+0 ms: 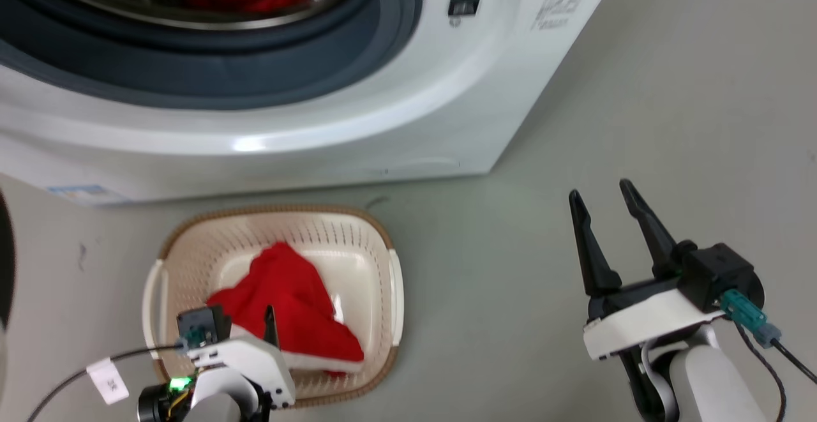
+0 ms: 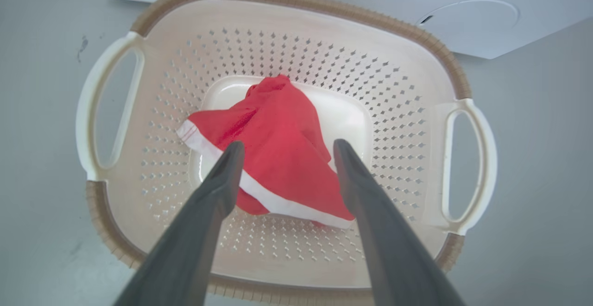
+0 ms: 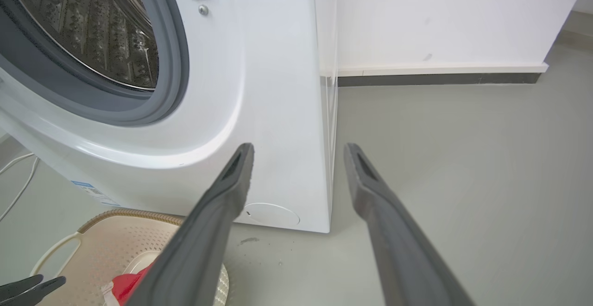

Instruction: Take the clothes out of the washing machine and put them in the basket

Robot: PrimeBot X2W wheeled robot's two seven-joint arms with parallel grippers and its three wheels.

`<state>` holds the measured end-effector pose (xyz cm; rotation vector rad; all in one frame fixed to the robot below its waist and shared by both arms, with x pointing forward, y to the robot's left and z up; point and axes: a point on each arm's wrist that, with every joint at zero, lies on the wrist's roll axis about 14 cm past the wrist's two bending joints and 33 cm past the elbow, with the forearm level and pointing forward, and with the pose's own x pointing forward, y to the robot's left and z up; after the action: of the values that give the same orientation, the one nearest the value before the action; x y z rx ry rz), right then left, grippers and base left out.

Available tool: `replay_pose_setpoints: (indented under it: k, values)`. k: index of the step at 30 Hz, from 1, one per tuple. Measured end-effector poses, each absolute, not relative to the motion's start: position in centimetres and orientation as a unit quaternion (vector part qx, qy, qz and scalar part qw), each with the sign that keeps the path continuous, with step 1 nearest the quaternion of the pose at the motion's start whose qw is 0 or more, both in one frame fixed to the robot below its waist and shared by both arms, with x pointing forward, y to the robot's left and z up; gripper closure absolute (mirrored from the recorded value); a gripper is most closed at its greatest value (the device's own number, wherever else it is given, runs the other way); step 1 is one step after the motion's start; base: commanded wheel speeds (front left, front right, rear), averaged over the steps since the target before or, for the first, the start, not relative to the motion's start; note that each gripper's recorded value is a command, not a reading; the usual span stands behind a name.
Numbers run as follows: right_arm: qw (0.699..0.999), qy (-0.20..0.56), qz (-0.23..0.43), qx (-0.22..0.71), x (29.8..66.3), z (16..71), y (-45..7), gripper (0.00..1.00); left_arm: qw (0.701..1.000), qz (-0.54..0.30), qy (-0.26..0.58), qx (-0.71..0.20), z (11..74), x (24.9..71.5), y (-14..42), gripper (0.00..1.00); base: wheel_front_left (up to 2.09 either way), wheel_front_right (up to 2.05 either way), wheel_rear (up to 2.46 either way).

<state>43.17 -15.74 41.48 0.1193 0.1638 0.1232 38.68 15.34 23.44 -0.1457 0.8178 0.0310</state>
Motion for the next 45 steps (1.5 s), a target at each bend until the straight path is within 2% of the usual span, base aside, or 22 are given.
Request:
replay_pose_setpoints:
  k: [7, 13, 14, 15, 20, 23, 30, 45]
  values:
    - [0.996, 0.036, 0.054, 0.053, 40.5, 46.2, -16.3, 0.0, 0.961, 0.004, 0.267, -0.069, 31.5, 39.8, 15.6, 0.0, 0.0, 0.0, 0.0]
    - [0.998, -0.001, 0.049, 0.047, 38.7, 49.5, -16.8, 0.0, 0.989, -0.011, 0.131, -0.063, 39.7, 41.5, 15.3, 0.0, 0.0, 0.0, 0.0]
    - [0.998, -0.009, 0.048, 0.047, 38.3, 50.2, -16.8, 0.0, 0.994, -0.016, 0.089, -0.058, 42.4, 42.0, 15.2, 0.0, 0.0, 0.0, 0.0]
    - [0.998, -0.017, 0.045, 0.045, 38.0, 51.1, -17.1, 0.0, 0.997, -0.024, 0.039, -0.057, 45.5, 42.8, 14.9, 0.0, 0.0, 0.0, 0.0]
    - [0.998, -0.023, 0.036, 0.041, 37.8, 51.6, -17.7, 0.0, 0.998, -0.037, -0.004, -0.059, 48.3, 44.3, 14.1, 0.0, 0.0, 0.0, 0.0]
    - [0.999, -0.023, 0.033, 0.037, 38.0, 51.7, -18.0, 0.0, 0.996, -0.05, -0.04, -0.055, 50.8, 47.0, 13.2, 0.0, 0.0, 0.0, 0.0]
    - [0.999, -0.017, 0.023, 0.036, 39.3, 51.0, -18.7, 0.0, 0.996, -0.08, -0.034, -0.027, 51.1, 54.4, 11.6, 0.0, 0.0, 0.0, 0.0]
    - [0.996, 0.054, -0.008, 0.076, 42.3, 43.4, -20.3, 0.0, 0.983, -0.108, 0.14, 0.038, 42.5, 69.9, 10.0, 0.0, 0.0, 0.0, 0.0]
